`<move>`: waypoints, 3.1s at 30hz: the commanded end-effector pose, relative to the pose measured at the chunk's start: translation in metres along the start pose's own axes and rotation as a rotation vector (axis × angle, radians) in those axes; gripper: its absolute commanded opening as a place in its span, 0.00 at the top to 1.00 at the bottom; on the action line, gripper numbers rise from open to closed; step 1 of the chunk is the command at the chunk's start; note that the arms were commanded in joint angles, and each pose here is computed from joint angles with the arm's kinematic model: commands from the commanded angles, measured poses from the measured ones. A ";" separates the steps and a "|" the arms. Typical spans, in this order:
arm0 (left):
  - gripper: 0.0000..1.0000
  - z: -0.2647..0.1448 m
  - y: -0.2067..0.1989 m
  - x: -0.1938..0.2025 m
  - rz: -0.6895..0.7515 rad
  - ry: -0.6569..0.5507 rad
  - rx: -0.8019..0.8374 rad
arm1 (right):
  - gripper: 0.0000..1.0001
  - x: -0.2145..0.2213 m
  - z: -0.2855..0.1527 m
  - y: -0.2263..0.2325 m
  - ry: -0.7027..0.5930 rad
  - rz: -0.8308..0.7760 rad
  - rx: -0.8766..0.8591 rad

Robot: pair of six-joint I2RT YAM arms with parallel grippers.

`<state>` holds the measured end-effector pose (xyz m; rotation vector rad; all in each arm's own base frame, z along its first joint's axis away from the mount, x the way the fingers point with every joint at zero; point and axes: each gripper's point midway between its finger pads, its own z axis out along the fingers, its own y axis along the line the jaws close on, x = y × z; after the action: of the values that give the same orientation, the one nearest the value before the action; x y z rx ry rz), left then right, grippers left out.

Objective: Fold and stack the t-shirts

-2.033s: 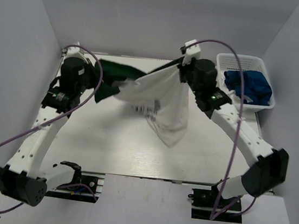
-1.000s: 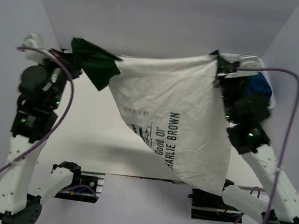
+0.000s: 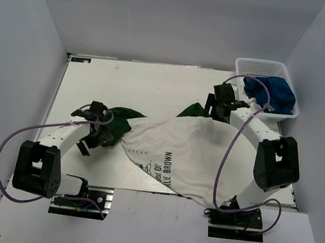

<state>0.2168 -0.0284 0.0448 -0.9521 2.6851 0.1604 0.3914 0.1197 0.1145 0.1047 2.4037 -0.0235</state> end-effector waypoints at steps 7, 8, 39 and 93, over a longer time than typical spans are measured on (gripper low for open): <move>0.10 0.022 -0.019 -0.016 -0.106 -0.027 0.079 | 0.14 -0.004 0.047 0.005 0.073 0.107 -0.129; 0.12 0.026 -0.027 -0.019 -0.110 -0.029 0.106 | 0.14 -0.002 0.052 0.007 0.075 0.105 -0.145; 1.00 -0.215 -0.048 -0.163 -0.190 -0.719 0.565 | 1.00 -0.139 -0.091 0.000 -0.305 0.119 -0.365; 1.00 -0.446 -0.097 -0.288 0.056 -1.426 0.789 | 1.00 -0.250 -0.260 -0.053 -0.932 0.095 -0.242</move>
<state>0.2845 -0.0180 0.6490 -0.1945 0.9938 -0.2379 0.3204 0.0671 0.5689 -0.0242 1.2398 0.2973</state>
